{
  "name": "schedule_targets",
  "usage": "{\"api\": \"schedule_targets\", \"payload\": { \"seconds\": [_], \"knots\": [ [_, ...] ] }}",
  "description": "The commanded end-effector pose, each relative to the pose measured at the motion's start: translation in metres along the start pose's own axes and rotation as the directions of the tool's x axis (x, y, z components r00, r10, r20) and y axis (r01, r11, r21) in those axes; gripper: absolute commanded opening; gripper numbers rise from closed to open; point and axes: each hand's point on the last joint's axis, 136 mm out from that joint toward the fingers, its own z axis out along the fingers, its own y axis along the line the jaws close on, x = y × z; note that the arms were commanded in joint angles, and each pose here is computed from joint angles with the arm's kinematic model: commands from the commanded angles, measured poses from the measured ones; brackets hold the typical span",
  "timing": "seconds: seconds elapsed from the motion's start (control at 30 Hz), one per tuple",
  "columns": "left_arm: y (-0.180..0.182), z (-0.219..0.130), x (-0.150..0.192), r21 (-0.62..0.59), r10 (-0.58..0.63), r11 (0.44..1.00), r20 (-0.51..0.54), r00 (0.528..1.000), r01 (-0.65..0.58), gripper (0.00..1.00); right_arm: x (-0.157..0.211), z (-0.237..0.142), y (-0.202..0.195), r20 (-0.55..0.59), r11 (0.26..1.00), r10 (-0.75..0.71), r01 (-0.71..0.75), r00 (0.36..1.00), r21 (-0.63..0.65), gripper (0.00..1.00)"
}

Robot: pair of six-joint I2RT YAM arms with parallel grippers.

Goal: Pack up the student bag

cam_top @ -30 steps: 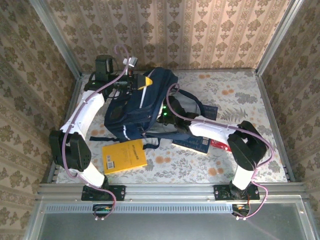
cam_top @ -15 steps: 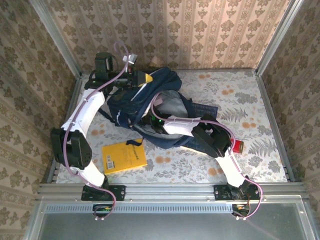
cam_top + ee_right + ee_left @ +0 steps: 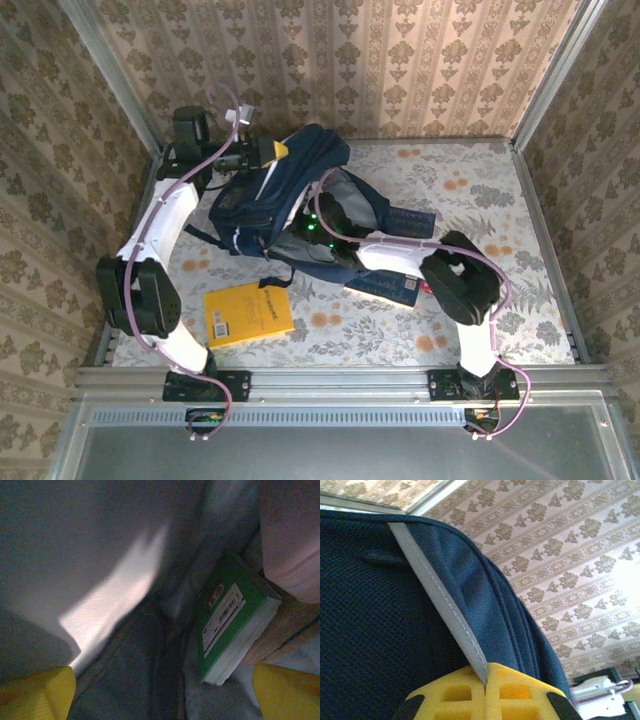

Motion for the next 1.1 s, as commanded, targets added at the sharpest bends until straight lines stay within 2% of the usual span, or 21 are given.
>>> {"api": "schedule_targets", "payload": {
  "seconds": [0.0, 0.23, 0.43, 0.57, 0.67, 0.73, 0.8, 0.9, 1.0, 1.07],
  "knots": [
    [-0.007, -0.024, -0.021, -0.076, 0.128, 0.990, 0.112, 0.985, -0.120, 0.00, -0.015, -0.029, 0.029, 0.041, 0.988, -0.124, 0.128, 0.991, -0.090, 0.92],
    [0.044, -0.034, -0.027, -0.245, 0.083, 0.969, 0.180, 0.980, -0.038, 0.00, -0.031, -0.087, 0.021, 0.069, 0.967, -0.253, 0.252, 0.965, 0.021, 0.90],
    [0.108, -0.037, -0.014, -0.432, 0.002, 0.898, 0.182, 0.983, 0.079, 0.00, -0.029, -0.138, -0.008, -0.037, 0.912, -0.353, 0.353, 0.935, 0.207, 0.83],
    [0.137, -0.024, 0.009, -0.541, -0.033, 0.836, 0.120, 0.992, 0.094, 0.00, -0.027, -0.175, -0.035, -0.111, 0.850, -0.390, 0.404, 0.914, 0.337, 0.76],
    [0.146, -0.010, 0.024, -0.572, -0.054, 0.815, 0.088, 0.995, 0.095, 0.01, -0.031, -0.207, -0.073, -0.109, 0.853, -0.287, 0.306, 0.952, 0.423, 0.72],
    [0.149, -0.003, 0.034, -0.576, -0.074, 0.811, 0.076, 0.994, 0.104, 0.06, -0.036, -0.231, -0.106, -0.110, 0.834, -0.188, 0.218, 0.976, 0.508, 0.74],
    [0.154, 0.004, 0.044, -0.566, -0.104, 0.814, 0.072, 0.992, 0.127, 0.10, -0.040, -0.265, -0.143, -0.075, 0.769, -0.110, 0.133, 0.991, 0.625, 0.78],
    [0.159, 0.016, 0.057, -0.542, -0.152, 0.824, 0.069, 0.986, 0.165, 0.25, -0.044, -0.310, -0.192, 0.020, 0.668, -0.021, -0.001, 1.000, 0.744, 0.84],
    [0.162, 0.020, 0.066, -0.552, -0.177, 0.812, 0.079, 0.981, 0.191, 0.40, -0.040, -0.347, -0.238, 0.136, 0.553, 0.080, -0.157, 0.987, 0.818, 0.85],
    [0.157, 0.018, 0.067, -0.567, -0.156, 0.805, 0.079, 0.985, 0.173, 0.47, -0.038, -0.367, -0.262, 0.212, 0.472, 0.112, -0.240, 0.971, 0.848, 0.86]
  ]
}}
